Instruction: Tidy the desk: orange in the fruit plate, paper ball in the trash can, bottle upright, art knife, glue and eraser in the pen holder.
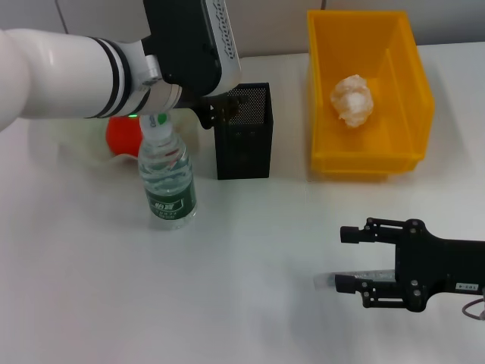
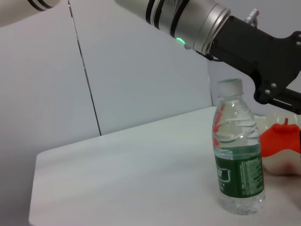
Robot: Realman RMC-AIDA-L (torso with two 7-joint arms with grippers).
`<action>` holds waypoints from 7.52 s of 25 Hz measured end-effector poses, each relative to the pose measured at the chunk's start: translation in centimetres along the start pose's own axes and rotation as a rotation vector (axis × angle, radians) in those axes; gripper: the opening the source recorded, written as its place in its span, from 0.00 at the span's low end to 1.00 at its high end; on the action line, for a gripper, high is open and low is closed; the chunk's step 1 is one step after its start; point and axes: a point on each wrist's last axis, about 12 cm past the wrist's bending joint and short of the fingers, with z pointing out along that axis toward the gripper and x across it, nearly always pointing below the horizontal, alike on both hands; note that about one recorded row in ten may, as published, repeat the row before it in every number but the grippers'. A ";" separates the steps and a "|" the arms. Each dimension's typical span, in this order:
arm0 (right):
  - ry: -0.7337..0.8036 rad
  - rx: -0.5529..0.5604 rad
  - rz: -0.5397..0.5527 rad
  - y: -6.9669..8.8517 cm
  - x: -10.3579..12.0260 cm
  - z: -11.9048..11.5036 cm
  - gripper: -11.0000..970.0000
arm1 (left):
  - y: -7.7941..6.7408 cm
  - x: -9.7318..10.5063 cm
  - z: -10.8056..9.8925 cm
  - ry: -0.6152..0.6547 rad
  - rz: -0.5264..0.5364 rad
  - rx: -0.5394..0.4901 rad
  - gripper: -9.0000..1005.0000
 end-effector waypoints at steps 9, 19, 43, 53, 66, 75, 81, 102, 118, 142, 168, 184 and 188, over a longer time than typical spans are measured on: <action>-0.016 0.010 0.000 0.0 -0.1 -0.4 0.75 | 0.5 -1.7 -1.6 -0.109 -0.077 -0.016 0.50; -0.041 0.043 0.002 -0.3 -0.6 -1.7 0.76 | 0.2 -2.2 -6.4 -0.633 -0.203 0.065 0.81; 0.045 0.119 0.015 -1.8 -5.5 -6.5 0.76 | -15.0 14.9 -8.5 -0.840 -0.581 0.213 0.84; 0.497 0.072 0.172 -2.9 -16.0 -4.6 0.75 | -16.5 15.8 -7.0 -0.727 -0.620 0.207 0.84; 1.019 -0.150 -0.179 -1.7 -19.4 3.9 0.75 | -17.2 16.0 -6.8 -0.702 -0.630 0.224 0.84; 1.071 -0.205 -0.286 -1.3 -17.4 6.5 0.75 | -17.9 16.3 -6.5 -0.670 -0.666 0.244 0.84; 1.114 -0.221 -0.328 -1.1 -15.7 7.9 0.75 | -18.1 16.3 -6.3 -0.653 -0.673 0.253 0.84; 1.139 -0.176 -0.312 -2.0 -13.0 11.3 0.75 | -18.5 16.1 -6.0 -0.639 -0.656 0.290 0.84; 1.164 -0.171 -0.333 -2.2 -11.3 13.1 0.49 | -18.7 16.1 -6.0 -0.637 -0.650 0.299 0.84; 1.169 -0.168 -0.316 -2.8 -10.7 13.3 0.28 | -18.8 16.0 -5.9 -0.634 -0.648 0.312 0.84; 0.657 -0.023 -0.098 -5.0 -18.2 5.8 0.15 | -18.8 15.9 -6.0 -0.645 -0.647 0.315 0.84; -0.263 0.201 -0.140 -7.9 -17.4 1.4 0.15 | -18.6 15.7 -5.9 -0.659 -0.639 0.304 0.84; -0.341 0.232 -0.179 -8.8 -16.3 2.9 0.15 | -18.5 15.6 -5.9 -0.663 -0.639 0.300 0.84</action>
